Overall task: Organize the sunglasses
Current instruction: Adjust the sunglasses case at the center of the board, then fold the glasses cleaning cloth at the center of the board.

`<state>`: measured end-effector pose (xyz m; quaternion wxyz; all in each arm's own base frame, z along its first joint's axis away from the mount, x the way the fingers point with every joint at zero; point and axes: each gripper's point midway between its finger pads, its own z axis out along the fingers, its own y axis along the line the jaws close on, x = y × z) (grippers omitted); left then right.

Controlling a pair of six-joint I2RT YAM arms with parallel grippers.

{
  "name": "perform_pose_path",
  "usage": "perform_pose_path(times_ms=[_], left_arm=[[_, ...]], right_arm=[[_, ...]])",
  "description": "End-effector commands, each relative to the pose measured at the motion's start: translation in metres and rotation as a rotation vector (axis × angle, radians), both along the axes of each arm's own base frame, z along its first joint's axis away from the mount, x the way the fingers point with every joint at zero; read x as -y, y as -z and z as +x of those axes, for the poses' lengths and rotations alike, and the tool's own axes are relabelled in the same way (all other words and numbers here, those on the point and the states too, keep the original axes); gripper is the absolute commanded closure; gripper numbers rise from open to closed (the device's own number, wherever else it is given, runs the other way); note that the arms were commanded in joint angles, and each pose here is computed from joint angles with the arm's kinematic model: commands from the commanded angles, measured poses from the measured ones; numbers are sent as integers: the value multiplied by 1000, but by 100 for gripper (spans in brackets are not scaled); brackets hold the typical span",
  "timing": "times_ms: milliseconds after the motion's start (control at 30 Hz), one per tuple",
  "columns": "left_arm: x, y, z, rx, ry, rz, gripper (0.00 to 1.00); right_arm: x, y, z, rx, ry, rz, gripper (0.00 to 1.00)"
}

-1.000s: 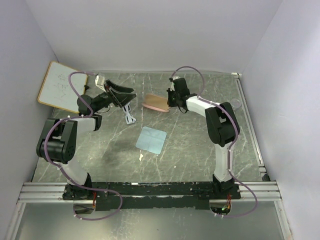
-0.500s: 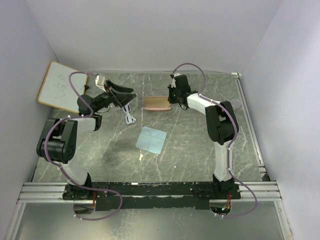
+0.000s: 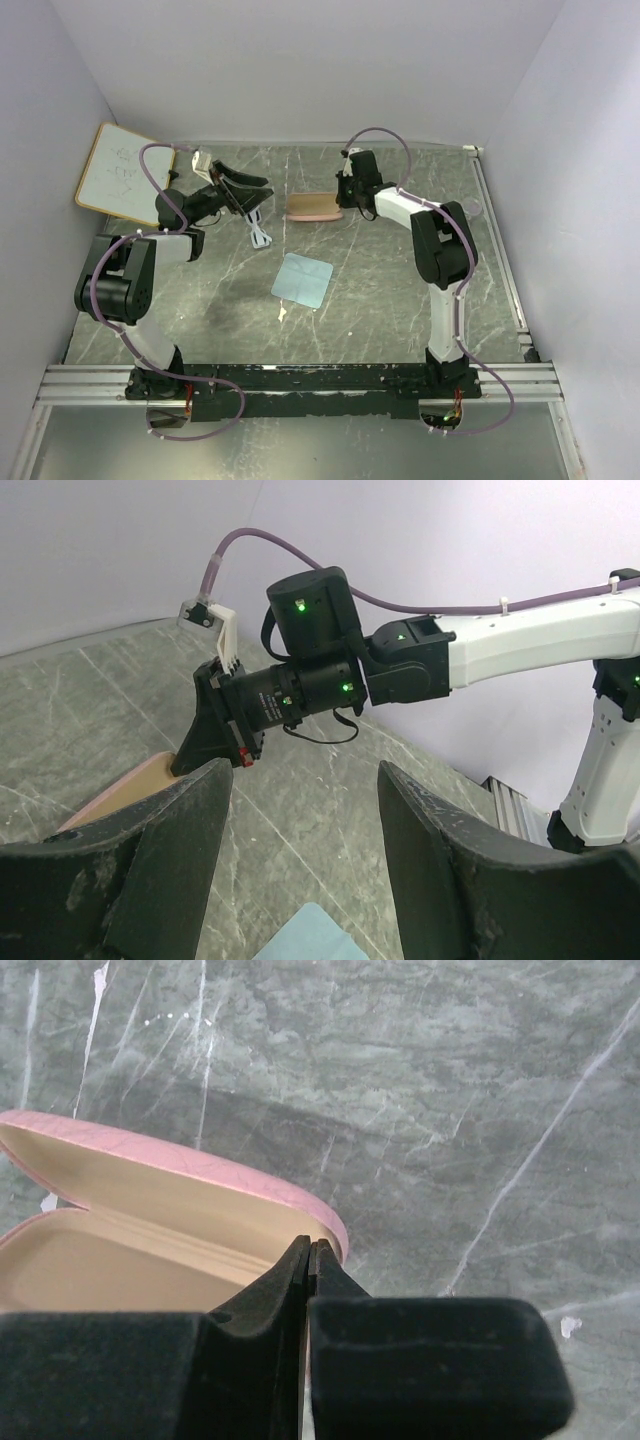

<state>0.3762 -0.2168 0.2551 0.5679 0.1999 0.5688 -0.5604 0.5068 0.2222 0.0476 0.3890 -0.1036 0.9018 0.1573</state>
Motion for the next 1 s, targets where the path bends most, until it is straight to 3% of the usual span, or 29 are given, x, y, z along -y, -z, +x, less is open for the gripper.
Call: perform_pose_path(times_ms=[0, 233, 400, 500, 700, 833, 967], left_arm=[[-3, -7, 3, 53, -4, 7, 29], [0, 2, 11, 21, -46, 38, 28], [12, 17, 17, -14, -116, 125, 28], [27, 28, 17, -35, -162, 185, 28], [45, 57, 7, -110, -205, 296, 29], [55, 93, -3, -127, -289, 490, 30], [58, 123, -14, -195, -298, 564, 28]], right_arm=[[2, -34, 0, 66, 14, 35, 100], [11, -76, -11, 143, 73, 82, 80], [12, -89, -36, 150, 96, 128, 78], [8, -94, -56, 162, 87, 150, 65], [-5, -91, -98, 141, 43, 180, 61], [-7, -81, -125, 123, 10, 186, 55], [-5, -79, -143, 128, 4, 174, 52]])
